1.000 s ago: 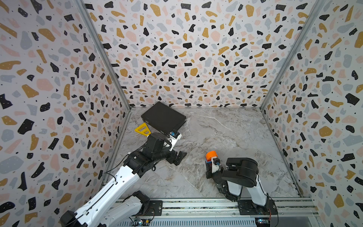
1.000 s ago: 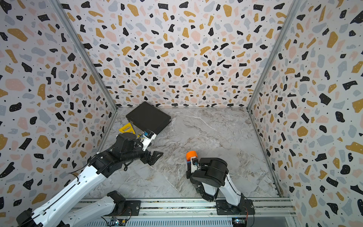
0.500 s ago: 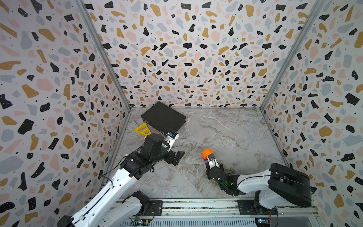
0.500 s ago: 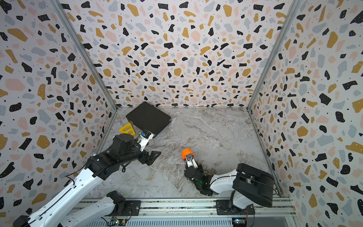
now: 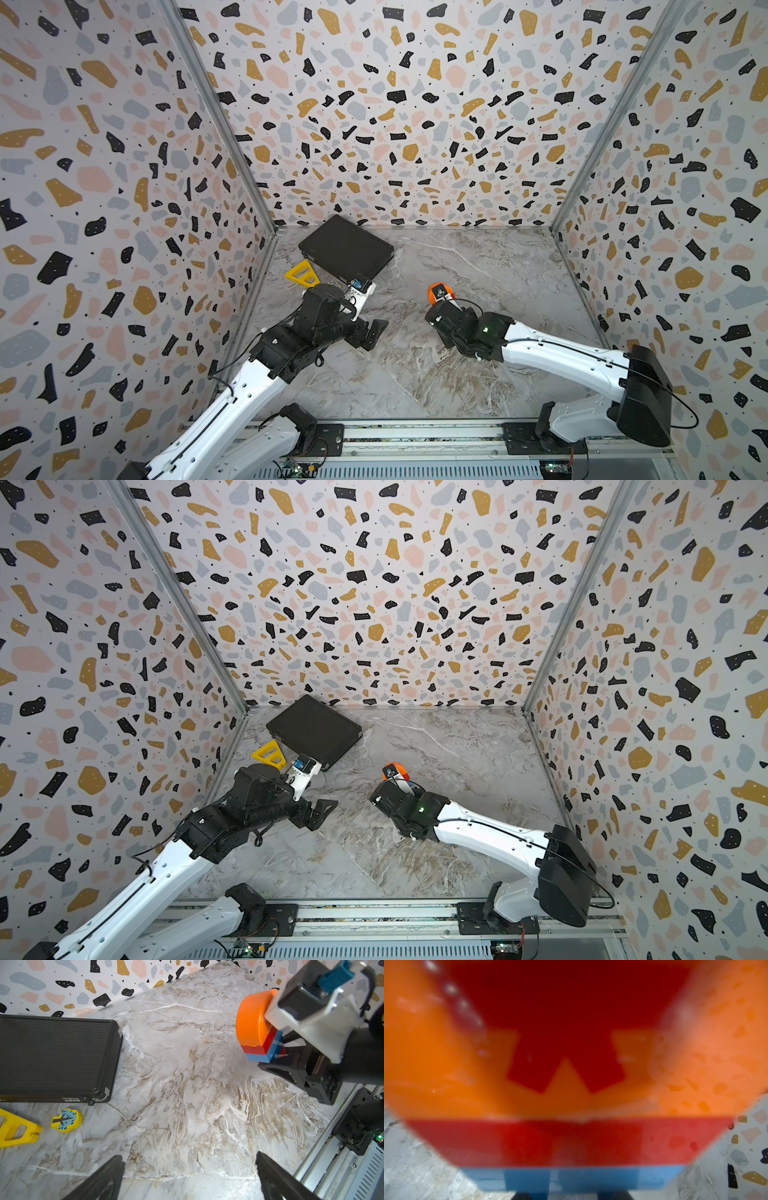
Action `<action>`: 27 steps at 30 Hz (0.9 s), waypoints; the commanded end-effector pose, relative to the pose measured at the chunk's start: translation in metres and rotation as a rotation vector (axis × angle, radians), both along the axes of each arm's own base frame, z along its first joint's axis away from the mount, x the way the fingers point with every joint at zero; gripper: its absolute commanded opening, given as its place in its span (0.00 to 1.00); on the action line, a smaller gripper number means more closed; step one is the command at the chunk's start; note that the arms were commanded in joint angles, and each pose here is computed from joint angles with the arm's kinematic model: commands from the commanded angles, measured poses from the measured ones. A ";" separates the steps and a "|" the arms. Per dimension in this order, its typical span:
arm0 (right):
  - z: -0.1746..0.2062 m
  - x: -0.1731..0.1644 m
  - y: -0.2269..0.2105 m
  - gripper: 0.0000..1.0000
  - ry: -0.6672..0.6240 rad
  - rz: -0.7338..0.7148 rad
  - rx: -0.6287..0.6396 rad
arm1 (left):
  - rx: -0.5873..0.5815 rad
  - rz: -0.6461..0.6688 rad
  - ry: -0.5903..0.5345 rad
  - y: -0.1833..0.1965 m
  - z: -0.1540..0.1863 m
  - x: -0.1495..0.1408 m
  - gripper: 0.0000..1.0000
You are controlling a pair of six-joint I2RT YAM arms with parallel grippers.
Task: Assemble an ice cream with lego
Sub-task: Adjust the lego brick at the center of the board.
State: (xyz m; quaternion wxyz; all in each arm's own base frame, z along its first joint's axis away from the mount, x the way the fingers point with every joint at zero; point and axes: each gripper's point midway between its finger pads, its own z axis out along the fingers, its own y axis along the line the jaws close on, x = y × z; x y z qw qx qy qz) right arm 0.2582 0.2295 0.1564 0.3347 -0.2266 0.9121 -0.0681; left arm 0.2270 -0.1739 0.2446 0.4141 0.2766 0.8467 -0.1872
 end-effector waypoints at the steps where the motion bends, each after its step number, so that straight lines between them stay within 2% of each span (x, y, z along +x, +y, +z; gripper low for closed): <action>1: -0.018 -0.018 -0.020 0.03 0.223 -0.047 -0.066 | -0.013 0.041 -0.033 0.005 0.016 0.005 0.99; 5: -0.029 -0.011 -0.012 0.03 0.319 -0.095 -0.018 | 0.002 0.068 -0.024 0.008 0.013 0.009 0.99; 16: -0.040 0.003 0.005 0.04 0.385 -0.263 0.094 | 0.012 0.049 0.018 0.003 0.003 0.009 1.00; 27: -0.085 0.006 0.024 0.05 0.502 -0.383 0.092 | 0.023 0.034 0.047 0.001 -0.005 0.008 1.00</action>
